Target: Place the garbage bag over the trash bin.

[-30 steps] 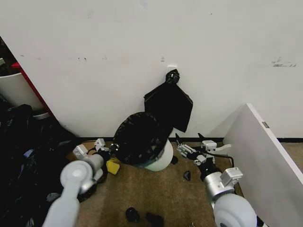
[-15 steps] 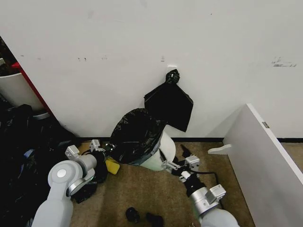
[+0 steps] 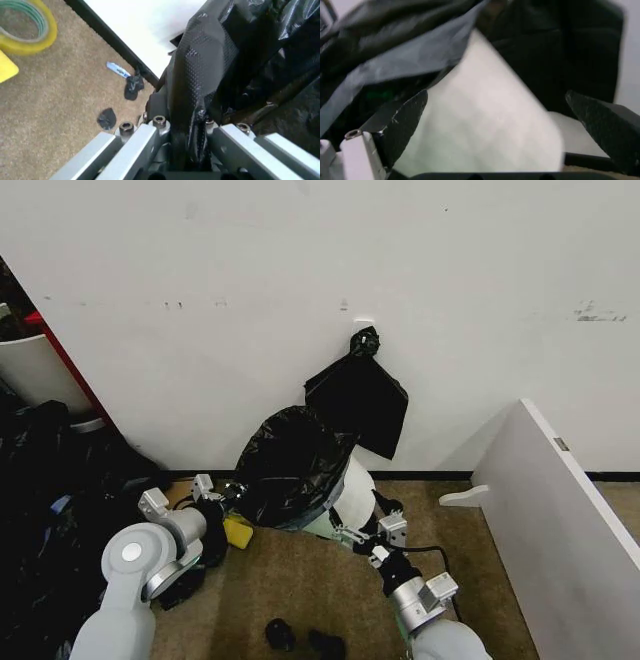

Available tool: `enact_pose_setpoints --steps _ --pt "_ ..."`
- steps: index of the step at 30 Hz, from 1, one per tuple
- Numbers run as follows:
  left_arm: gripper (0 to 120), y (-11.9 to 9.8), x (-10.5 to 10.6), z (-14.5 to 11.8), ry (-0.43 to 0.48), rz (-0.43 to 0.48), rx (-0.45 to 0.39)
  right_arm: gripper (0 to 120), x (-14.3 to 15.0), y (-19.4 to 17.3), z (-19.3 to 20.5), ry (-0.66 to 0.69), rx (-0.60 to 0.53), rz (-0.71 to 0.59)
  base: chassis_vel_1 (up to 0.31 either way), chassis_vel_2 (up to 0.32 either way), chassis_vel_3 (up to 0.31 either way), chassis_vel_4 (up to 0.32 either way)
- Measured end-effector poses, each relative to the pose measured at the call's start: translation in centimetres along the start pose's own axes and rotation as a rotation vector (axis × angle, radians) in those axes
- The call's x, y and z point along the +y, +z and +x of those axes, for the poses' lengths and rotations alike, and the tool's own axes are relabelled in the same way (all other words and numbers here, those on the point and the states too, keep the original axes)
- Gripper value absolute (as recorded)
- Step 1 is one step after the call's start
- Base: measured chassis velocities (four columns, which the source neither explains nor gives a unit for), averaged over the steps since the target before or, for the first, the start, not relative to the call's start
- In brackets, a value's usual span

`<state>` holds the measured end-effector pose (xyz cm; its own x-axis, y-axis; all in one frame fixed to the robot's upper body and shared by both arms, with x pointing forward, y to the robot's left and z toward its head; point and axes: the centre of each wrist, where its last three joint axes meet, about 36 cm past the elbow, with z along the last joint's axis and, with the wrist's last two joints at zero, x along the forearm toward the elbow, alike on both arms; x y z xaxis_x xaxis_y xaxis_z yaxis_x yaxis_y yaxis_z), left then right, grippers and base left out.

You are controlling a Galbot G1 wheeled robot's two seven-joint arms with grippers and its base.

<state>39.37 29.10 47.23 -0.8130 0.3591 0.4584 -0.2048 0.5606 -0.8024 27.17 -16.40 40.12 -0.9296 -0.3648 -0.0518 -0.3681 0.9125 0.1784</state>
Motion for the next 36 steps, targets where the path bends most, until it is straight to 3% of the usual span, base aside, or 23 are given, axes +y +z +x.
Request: enact_pose_setpoints --steps 6,10,21,36 --pt "1 -0.4 0.0 0.2 0.005 -0.006 -0.012 100 0.3 -2.2 1.2 -0.009 -0.037 -0.215 0.0 0.0 0.0 0.0" --pt "1 -0.3 0.1 0.0 0.008 -0.003 -0.009 100 1.6 -2.7 1.6 -0.116 -0.067 -0.339 0.0 0.0 0.0 0.0" --pt "1 0.1 -0.5 0.2 0.031 -0.006 -0.005 100 1.3 0.5 0.0 -0.149 -0.051 -0.232 0.0 0.0 0.0 0.0" --pt "1 0.4 -1.1 1.2 0.064 -0.004 -0.003 100 0.4 1.8 -0.8 -0.119 -0.038 -0.194 0.0 0.0 0.0 0.0"
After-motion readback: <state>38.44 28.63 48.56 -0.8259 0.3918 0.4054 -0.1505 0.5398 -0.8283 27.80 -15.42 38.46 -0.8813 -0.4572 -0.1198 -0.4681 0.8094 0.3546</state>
